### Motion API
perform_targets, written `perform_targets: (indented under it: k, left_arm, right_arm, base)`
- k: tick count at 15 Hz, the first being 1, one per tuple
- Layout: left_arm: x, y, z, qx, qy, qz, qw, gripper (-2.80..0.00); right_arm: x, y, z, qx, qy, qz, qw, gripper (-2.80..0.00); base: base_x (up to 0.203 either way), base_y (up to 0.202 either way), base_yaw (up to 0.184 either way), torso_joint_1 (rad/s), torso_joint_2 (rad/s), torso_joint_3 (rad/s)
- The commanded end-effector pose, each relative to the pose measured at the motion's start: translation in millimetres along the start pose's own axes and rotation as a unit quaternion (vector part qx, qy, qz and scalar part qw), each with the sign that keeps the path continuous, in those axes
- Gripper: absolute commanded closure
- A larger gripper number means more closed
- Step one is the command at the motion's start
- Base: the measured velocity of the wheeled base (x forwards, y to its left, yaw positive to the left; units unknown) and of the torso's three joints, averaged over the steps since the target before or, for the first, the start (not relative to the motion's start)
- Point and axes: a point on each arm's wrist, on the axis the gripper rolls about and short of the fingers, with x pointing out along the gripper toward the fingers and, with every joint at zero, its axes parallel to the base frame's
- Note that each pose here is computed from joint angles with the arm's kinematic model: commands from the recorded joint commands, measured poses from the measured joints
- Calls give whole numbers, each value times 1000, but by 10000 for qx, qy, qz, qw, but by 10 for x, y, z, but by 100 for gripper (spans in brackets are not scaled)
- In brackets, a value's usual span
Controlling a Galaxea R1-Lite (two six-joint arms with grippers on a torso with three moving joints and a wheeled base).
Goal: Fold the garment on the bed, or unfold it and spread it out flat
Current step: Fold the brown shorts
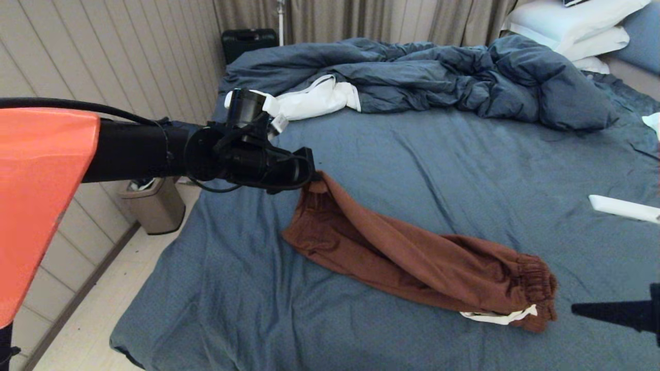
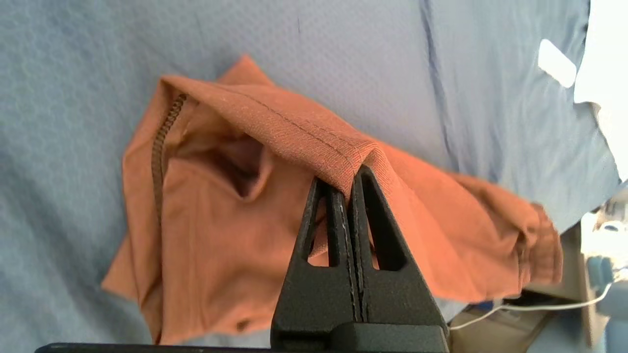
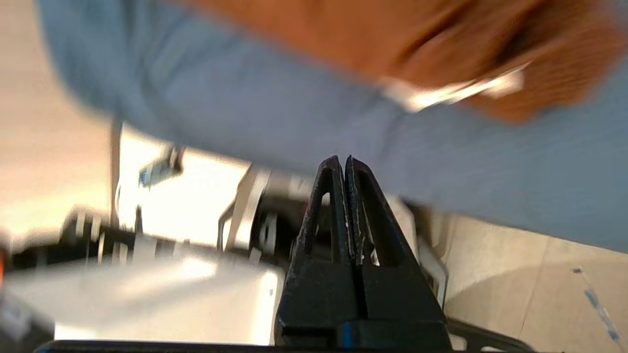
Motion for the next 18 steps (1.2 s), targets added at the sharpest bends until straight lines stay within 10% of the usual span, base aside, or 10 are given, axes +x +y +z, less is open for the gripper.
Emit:
perform_targets:
  k: [1, 18]
  left_arm:
    - [110, 47, -12, -67, 54, 21, 10000, 0]
    - [332, 165, 16, -123, 102, 115, 9998, 0]
  right_arm:
    - [95, 14, -90, -92, 377, 165, 9991, 0]
    - [907, -267, 395, 283, 1567, -624, 9853, 0]
  base:
    - [0, 0, 0, 0, 0, 0]
    - [0, 0, 0, 0, 0, 0]
